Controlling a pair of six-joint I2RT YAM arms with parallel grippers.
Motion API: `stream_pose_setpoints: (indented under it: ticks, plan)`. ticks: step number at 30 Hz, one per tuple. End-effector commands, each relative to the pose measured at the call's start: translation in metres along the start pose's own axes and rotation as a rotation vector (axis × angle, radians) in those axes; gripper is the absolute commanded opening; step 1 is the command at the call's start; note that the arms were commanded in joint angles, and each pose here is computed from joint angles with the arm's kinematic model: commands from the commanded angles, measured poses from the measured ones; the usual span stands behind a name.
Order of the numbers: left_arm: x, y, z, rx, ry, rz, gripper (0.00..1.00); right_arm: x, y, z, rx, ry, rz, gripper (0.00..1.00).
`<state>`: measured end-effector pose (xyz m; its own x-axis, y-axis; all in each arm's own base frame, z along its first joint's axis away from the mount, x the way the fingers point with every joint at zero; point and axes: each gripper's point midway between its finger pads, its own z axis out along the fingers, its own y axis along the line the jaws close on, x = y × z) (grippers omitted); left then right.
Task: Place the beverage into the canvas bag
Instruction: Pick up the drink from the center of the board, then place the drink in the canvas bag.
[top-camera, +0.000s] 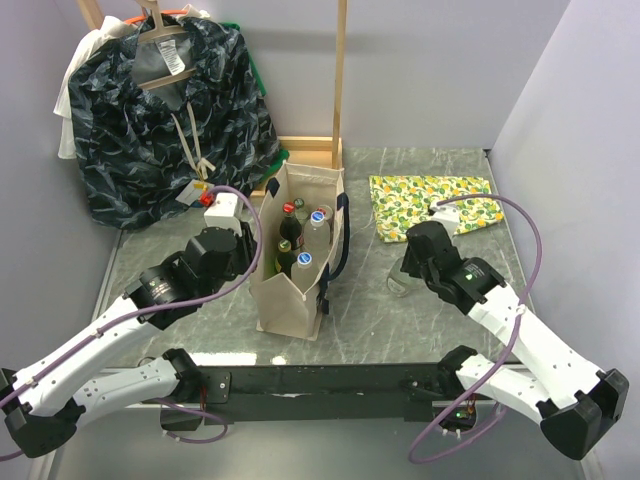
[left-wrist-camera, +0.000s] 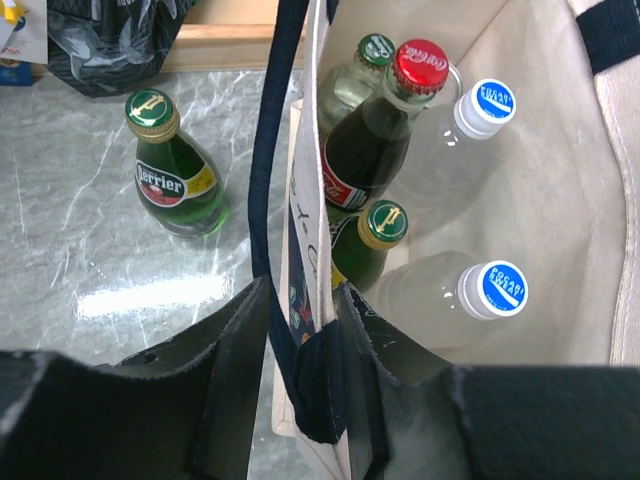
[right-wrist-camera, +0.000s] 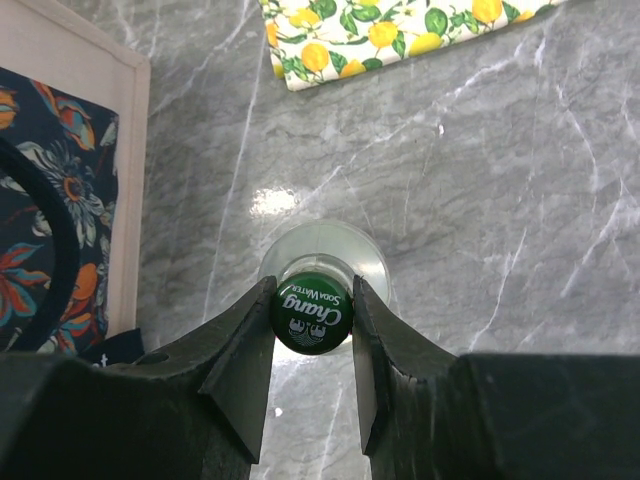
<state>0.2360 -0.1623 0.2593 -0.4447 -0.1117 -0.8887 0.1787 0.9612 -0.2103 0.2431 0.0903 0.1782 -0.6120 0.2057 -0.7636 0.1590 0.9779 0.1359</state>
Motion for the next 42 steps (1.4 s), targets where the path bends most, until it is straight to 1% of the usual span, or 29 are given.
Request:
stream_pose_setpoints:
  ticks: [1,6,12,15,16,18,25,35,38,40,42]
  plan:
    - [-0.012,-0.007,-0.005,0.035,-0.016,-0.011,0.39,-0.061,0.017,-0.026,-0.085,-0.178,0.094,0.0]
    - [-0.011,-0.007,-0.007,0.037,-0.011,-0.007,0.36,-0.067,0.022,-0.031,-0.112,-0.183,0.089,0.0]
    - [-0.007,-0.007,-0.007,0.044,0.002,-0.006,0.29,-0.077,0.029,-0.041,-0.148,-0.195,0.078,0.0]
    - [-0.006,-0.007,-0.008,0.047,0.004,-0.008,0.17,-0.084,0.029,-0.048,-0.158,-0.211,0.076,0.0]
    - [-0.008,-0.008,-0.008,0.05,-0.002,-0.011,0.08,-0.087,0.029,-0.05,-0.16,-0.218,0.076,0.0]
    - [-0.012,-0.007,-0.012,0.061,-0.02,-0.017,0.01,-0.092,0.028,-0.055,-0.162,-0.232,0.076,0.0]
    - [-0.028,-0.009,-0.024,0.092,-0.072,-0.046,0.01,-0.113,0.03,-0.071,-0.183,-0.281,0.079,0.0]
    - [-0.037,-0.008,-0.03,0.098,-0.102,-0.06,0.01,-0.143,0.043,-0.099,-0.264,-0.335,0.066,0.0]
    - [-0.038,-0.008,-0.03,0.095,-0.106,-0.058,0.01,-0.154,0.044,-0.108,-0.272,-0.356,0.051,0.0]
    - [-0.039,-0.008,-0.03,0.097,-0.107,-0.059,0.01,-0.159,0.041,-0.109,-0.243,-0.359,0.031,0.0]
    - [-0.039,-0.009,-0.029,0.097,-0.106,-0.057,0.01,-0.169,0.045,-0.116,-0.26,-0.375,0.022,0.0]
